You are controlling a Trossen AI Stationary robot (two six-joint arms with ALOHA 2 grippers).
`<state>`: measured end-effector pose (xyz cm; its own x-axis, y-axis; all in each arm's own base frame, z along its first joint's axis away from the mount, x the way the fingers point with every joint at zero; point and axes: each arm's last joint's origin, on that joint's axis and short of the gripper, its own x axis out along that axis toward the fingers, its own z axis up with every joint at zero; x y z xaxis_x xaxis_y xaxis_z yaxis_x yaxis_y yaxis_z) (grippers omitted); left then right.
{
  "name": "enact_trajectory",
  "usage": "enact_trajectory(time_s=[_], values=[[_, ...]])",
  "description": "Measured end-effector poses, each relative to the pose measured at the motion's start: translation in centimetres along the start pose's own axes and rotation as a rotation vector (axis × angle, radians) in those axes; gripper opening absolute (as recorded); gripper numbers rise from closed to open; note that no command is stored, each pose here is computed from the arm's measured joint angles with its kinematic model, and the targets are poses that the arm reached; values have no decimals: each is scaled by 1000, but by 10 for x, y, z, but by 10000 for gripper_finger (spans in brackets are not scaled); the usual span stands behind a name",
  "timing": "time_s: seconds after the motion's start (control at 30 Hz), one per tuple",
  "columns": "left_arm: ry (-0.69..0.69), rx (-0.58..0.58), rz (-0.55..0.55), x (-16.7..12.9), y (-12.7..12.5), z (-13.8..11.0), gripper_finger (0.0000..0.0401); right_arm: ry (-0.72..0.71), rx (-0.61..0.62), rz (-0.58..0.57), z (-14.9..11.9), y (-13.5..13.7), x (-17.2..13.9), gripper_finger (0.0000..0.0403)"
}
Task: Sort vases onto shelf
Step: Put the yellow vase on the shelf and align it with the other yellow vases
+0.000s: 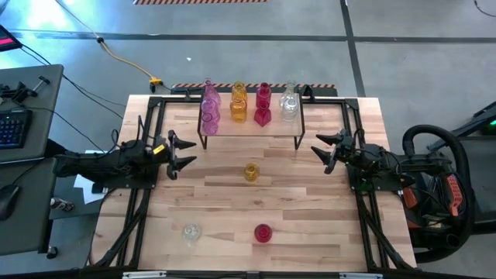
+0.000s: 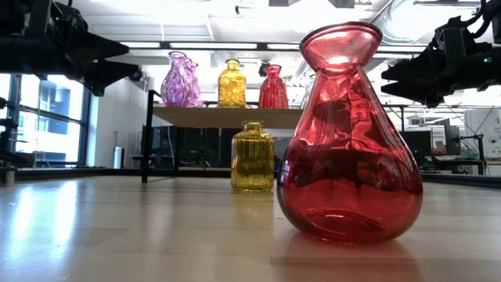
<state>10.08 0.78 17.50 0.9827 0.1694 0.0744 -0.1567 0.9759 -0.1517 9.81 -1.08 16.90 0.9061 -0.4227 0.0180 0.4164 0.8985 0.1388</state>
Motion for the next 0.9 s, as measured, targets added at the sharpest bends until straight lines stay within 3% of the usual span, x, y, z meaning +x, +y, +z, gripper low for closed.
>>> enact_trajectory(time_s=[0.23, 0.4, 0.63, 0.9], values=[[5, -33, 29, 0, 1, -1, 255, 0, 0, 0, 0, 0, 0, 254], [-9, -76, -39, -1, -2, 8, 255, 0, 0, 0, 0, 0, 0, 254], [-34, 1, -6, 0, -8, 56, 255, 1, -1, 0, 0, 0, 0, 254], [98, 102, 42, 33, -21, 125, 255, 1, -1, 0, 0, 0, 0, 254]])
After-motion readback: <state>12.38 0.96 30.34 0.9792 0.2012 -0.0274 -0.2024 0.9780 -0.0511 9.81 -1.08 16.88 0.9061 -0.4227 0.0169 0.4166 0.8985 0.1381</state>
